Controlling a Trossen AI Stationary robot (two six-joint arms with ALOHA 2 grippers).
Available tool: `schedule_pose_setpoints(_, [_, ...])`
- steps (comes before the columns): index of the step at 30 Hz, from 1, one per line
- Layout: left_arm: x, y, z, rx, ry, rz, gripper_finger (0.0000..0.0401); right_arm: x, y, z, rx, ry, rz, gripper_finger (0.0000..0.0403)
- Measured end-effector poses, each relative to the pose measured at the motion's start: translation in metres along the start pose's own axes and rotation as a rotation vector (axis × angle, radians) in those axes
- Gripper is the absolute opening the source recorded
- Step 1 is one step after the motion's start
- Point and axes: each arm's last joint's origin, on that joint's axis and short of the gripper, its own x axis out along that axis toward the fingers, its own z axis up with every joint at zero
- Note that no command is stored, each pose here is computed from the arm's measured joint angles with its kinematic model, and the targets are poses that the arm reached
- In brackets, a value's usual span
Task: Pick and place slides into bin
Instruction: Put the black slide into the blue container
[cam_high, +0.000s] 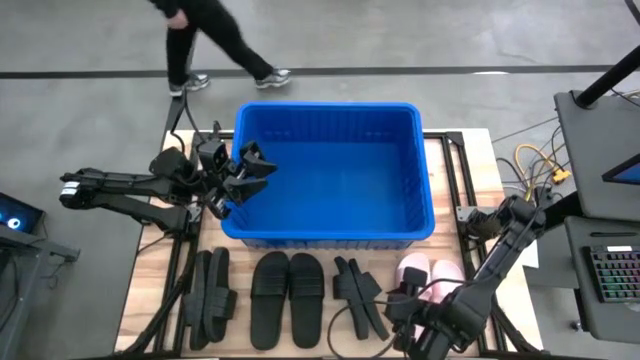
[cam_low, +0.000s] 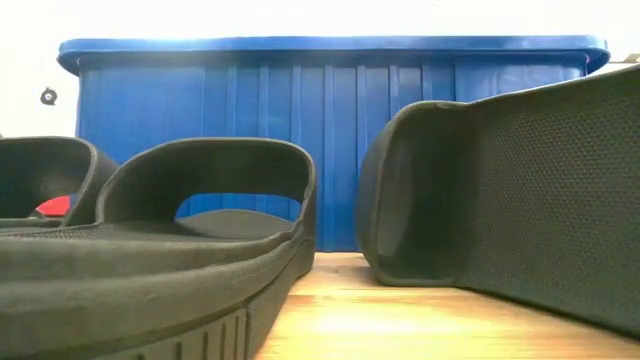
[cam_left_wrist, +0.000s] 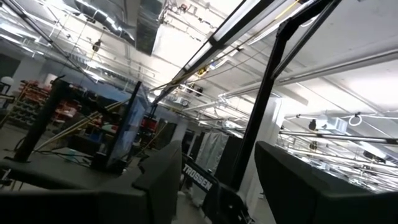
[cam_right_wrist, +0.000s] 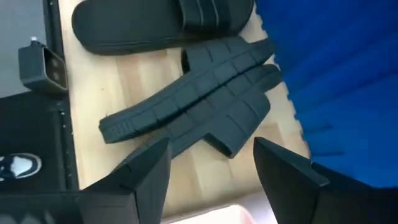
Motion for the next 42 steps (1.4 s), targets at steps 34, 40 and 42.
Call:
schedule_pose_setpoints(34, [-0.003,0.002,-0.007,-0.012,0.095,0.022,0.019,0.066,0.008,0.064,-0.233,-0.191,0.101,0.0219])
schedule_pose_setpoints(40, [-0.004,0.001,-0.004,-0.012,0.091,0.014,0.019,0.096,0.024,0.055,-0.331,-0.14,0.059,0.0219])
schedule_pose_setpoints(42, [-0.005,0.0,-0.003,-0.012,0.086,0.01,0.019,0.101,0.028,0.056,-0.34,-0.134,0.051,0.0219])
